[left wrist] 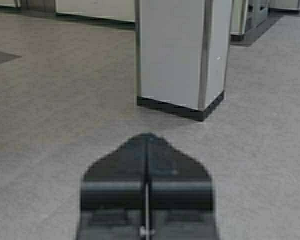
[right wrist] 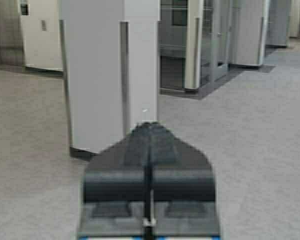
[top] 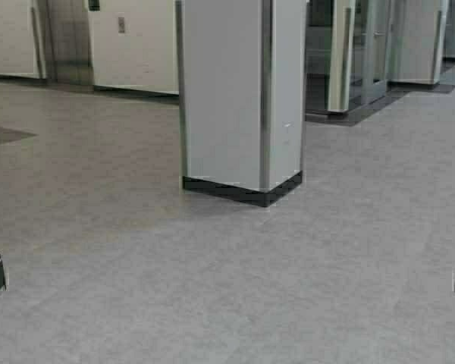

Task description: Navigate to elevator, push the call button, then enter the elevator

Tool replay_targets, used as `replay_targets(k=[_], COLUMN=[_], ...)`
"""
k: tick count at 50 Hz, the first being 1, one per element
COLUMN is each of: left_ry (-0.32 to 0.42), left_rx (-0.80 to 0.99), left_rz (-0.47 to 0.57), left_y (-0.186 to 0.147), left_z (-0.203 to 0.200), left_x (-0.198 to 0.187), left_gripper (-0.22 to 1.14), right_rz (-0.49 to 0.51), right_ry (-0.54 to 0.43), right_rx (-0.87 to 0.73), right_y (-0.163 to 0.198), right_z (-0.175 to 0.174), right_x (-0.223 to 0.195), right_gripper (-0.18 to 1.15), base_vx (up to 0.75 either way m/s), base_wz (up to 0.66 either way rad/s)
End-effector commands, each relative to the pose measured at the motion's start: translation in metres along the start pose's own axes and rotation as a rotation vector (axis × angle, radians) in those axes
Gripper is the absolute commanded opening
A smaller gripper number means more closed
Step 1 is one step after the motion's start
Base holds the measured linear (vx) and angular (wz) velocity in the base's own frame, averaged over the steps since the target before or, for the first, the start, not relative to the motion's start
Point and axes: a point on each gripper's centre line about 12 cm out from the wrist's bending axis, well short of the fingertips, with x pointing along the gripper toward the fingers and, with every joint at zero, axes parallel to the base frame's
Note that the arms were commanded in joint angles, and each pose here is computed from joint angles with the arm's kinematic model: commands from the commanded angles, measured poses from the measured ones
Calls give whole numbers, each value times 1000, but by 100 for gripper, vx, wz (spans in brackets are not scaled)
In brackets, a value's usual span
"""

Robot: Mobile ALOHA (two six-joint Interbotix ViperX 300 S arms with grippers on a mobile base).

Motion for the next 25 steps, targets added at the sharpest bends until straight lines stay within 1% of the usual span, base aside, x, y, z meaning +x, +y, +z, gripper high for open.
replay_targets(k=[1, 6, 9, 14, 20, 25], left_ry=[-66, -87, -86, -69, -43, -28], left_rx=[-5, -5, -6, -5, -8, 3], left_rz=[-1, 0, 0, 1, 2, 2], left_y=[0, -1, 0, 0, 0, 0], left_z=[15, 25, 29, 28, 24, 27], left_x=[-6, -6, -3, -2, 1, 11], left_gripper=[3, 3, 3, 3, 3, 3], right_rz=[17, 46, 50, 61, 89, 108], right_ry=[-19, -9, 3, 32, 40, 54], right_rx=[-5, -33, -34, -32, -32, -55], right_y=[3, 7, 8, 10, 15, 19], right_z=[11, 20, 28, 33, 33, 31], right_x=[6, 11, 16, 20, 20, 25], right_gripper=[5, 5, 5, 5, 5, 5], base_vx=[64, 65, 69, 66, 63, 64], base_wz=[36, 29, 30, 34, 44, 42])
